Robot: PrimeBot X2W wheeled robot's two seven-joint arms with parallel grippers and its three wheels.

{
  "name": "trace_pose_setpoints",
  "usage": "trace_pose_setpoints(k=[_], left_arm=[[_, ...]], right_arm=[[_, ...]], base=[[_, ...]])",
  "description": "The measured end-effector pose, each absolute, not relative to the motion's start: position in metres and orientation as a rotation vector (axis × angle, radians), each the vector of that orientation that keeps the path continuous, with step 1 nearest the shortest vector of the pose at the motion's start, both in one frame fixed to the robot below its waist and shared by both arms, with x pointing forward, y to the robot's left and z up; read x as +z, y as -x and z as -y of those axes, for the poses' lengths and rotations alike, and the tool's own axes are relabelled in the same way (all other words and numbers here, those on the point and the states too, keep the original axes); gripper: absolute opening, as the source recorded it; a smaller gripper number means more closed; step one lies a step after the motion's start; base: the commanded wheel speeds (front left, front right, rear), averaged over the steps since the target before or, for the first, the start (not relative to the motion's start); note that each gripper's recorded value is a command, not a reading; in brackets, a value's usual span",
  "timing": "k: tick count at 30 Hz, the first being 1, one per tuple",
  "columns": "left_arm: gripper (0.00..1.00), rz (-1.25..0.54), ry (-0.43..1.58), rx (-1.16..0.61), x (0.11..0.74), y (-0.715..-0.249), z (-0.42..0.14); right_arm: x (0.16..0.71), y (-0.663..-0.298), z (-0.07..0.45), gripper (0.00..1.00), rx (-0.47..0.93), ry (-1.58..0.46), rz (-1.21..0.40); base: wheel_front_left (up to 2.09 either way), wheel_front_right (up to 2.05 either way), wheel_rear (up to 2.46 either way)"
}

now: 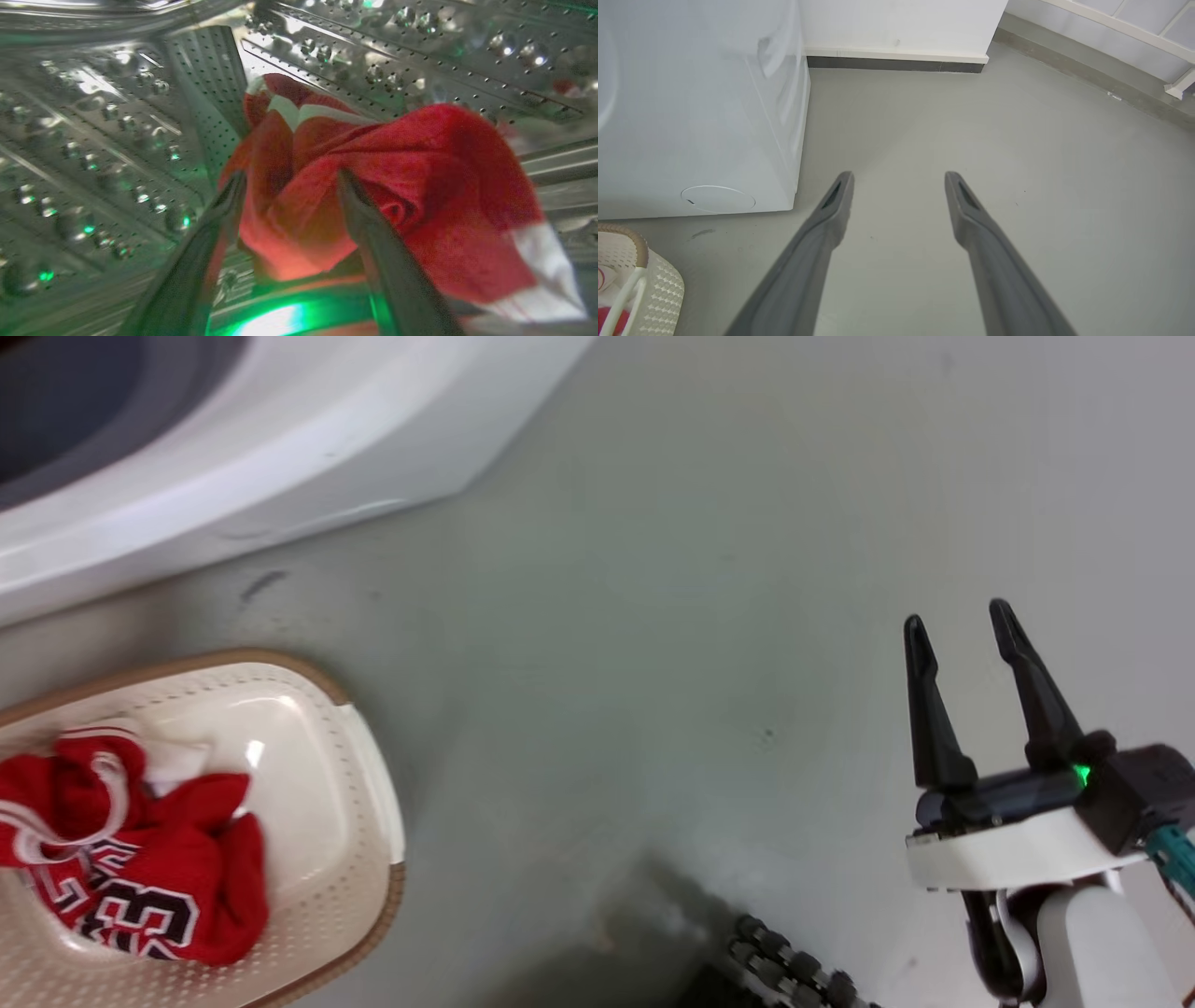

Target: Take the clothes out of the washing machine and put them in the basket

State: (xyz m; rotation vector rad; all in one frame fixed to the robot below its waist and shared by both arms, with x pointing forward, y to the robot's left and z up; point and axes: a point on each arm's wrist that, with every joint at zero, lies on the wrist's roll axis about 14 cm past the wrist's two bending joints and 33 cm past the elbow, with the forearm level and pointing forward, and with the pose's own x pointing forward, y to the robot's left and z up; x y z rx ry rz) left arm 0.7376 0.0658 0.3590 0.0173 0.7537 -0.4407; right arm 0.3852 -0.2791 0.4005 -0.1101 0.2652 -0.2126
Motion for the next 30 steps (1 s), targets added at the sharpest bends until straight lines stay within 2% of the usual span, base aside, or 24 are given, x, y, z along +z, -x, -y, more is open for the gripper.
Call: trace_pose_setpoints(k=[5, 13, 14, 15, 23, 30], left_arm=[[1.0, -0.91, -0.021, -0.428, 0.316, -0.736, -0.056], [1.0, -1.002, -0.033, -0.399, 0.291, -0.733, -0.059], [0.63, -1.014, -0.036, -0.393, 0.289, -0.732, -0.061], [0.0, -1.019, -0.035, -0.389, 0.288, -0.733, -0.063], [0.0, -0.981, -0.032, -0.389, 0.285, -0.739, -0.064], [0.0, -0.78, -0.037, -0.382, 0.319, -0.764, -0.067]], right_arm=[[0.388, -0.367, 0.287, 1.0, -0.251, 0.126, -0.332], [0.383, -0.364, 0.289, 1.0, -0.261, 0.131, -0.355], [0.383, -0.364, 0.289, 1.0, -0.261, 0.132, -0.355], [0.383, -0.364, 0.289, 1.0, -0.261, 0.132, -0.355], [0.38, -0.367, 0.29, 1.0, -0.262, 0.128, -0.357], [0.389, -0.382, 0.287, 1.0, -0.239, 0.127, -0.308]], base=[[0.0, 0.0, 0.0], [0.0, 0.0, 0.0], [0.0, 0.0, 0.0], [0.0, 0.0, 0.0], [0.0, 0.0, 0.0], [0.0, 0.0, 0.0]])
